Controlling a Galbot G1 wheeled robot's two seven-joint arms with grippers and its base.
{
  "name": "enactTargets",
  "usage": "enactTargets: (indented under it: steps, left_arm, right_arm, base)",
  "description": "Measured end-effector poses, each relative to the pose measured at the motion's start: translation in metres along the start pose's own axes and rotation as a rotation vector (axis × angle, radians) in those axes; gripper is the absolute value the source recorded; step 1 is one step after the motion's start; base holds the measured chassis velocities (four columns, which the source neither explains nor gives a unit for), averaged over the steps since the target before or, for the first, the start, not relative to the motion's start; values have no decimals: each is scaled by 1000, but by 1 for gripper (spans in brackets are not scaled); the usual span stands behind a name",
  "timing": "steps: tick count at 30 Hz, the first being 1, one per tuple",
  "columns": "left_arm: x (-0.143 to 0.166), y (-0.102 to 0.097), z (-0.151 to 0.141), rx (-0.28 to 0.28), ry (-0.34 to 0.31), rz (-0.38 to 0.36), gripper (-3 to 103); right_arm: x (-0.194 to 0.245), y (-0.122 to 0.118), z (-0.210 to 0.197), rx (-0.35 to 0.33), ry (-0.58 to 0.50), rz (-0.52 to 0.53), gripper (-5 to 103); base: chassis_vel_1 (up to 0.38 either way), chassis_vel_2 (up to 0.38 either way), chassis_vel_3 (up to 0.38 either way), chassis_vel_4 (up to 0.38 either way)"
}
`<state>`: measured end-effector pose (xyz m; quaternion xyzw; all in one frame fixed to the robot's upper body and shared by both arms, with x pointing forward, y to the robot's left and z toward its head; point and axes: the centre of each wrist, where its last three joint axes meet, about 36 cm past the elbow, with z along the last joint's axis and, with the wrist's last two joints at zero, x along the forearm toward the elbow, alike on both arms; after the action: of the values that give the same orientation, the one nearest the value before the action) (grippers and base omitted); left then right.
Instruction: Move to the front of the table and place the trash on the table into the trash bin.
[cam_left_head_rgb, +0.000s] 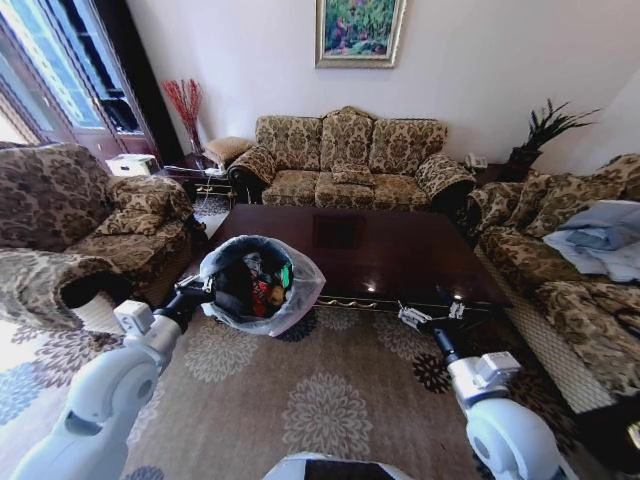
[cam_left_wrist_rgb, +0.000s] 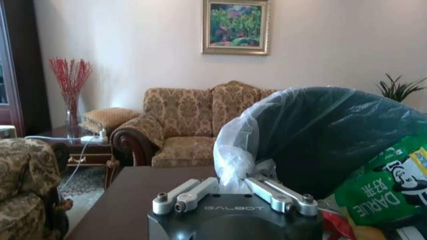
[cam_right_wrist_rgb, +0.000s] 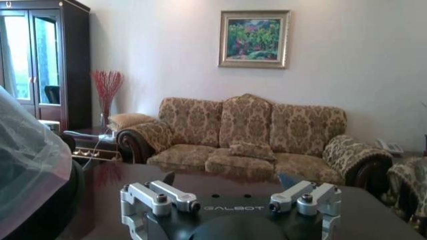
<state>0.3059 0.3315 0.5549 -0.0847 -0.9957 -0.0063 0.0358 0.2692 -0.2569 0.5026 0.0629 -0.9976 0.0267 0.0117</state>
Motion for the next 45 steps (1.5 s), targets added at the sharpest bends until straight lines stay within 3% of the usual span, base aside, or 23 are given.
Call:
enactTargets:
  steps: [18, 24, 31, 33, 40, 45]
  left_arm:
    - [3, 0, -5, 19, 6, -26, 2]
    - [13, 12, 10, -27, 89, -81, 2]
    - [34, 25, 28, -26, 160, -139, 2]
    - [44, 28, 48, -28, 205, -172, 2]
    - [54, 31, 80, -20, 288, -180, 2]
    - [49, 34, 113, 28, 387, -144, 2]
  right_arm:
    - [1, 7, 2, -15, -6, -3, 100]
    - [3, 6, 7, -17, -13, 15, 100]
    - [2, 0, 12, -15, -14, 32, 100]
    - [0, -3, 16, -19, -10, 36, 100]
    - [-4, -5, 26, -31, -3, 44, 100]
    - [-5, -10, 35, -50, -2, 51, 100]
  base:
    - [187, 189, -189, -193]
    - [0, 0, 0, 0]
    - [-19, -14, 1, 10]
    - [0, 0, 0, 0]
    - [0, 0, 0, 0]
    - [0, 0, 0, 0]
